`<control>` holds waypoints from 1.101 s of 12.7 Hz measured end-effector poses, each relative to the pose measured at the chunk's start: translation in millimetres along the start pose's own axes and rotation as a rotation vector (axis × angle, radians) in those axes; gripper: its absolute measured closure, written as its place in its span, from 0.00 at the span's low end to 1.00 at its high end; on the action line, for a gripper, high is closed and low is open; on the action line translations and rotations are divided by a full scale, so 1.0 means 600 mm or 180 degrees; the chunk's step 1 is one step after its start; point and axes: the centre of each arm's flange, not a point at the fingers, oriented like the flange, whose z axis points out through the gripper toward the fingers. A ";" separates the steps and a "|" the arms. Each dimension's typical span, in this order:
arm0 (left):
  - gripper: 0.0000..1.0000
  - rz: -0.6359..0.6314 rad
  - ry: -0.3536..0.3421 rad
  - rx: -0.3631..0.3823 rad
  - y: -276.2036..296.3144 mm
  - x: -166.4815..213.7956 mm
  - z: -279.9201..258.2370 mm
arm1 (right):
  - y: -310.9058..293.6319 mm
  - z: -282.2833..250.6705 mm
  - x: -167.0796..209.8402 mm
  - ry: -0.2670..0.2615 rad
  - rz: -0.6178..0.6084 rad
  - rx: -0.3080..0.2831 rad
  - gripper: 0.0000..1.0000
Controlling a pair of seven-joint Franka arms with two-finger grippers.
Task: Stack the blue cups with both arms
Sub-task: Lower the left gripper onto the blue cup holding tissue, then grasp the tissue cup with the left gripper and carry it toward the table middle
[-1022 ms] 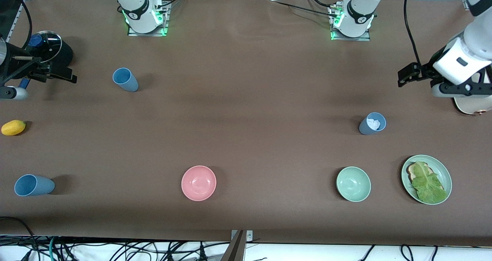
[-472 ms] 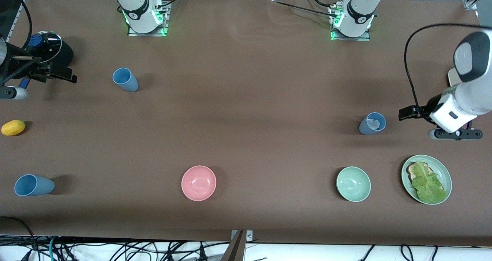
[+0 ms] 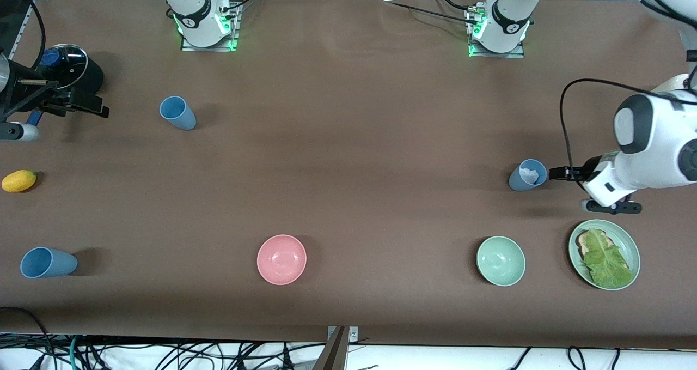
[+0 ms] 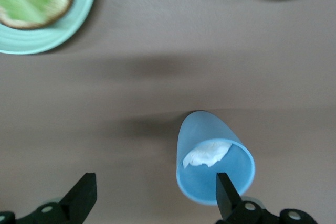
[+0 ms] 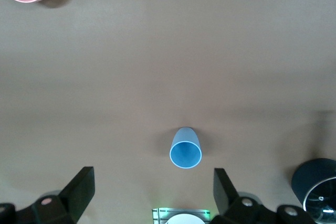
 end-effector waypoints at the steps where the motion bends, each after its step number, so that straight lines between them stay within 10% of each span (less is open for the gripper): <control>1: 0.00 0.0035 -0.0038 -0.0006 0.004 -0.009 0.033 | 0.000 0.000 0.000 -0.0001 0.0000 0.0000 0.00; 4: 0.15 0.0328 -0.0095 -0.0008 0.023 -0.022 0.076 | 0.000 0.000 0.000 -0.0002 0.0000 0.0000 0.00; 10: 0.92 0.0471 -0.0068 -0.0017 0.009 -0.018 0.088 | 0.000 0.000 0.000 -0.0002 -0.0001 0.0000 0.00; 14: 0.99 0.0604 -0.0129 -0.0079 0.061 -0.005 0.036 | -0.002 0.000 0.000 -0.0003 -0.0008 -0.0001 0.00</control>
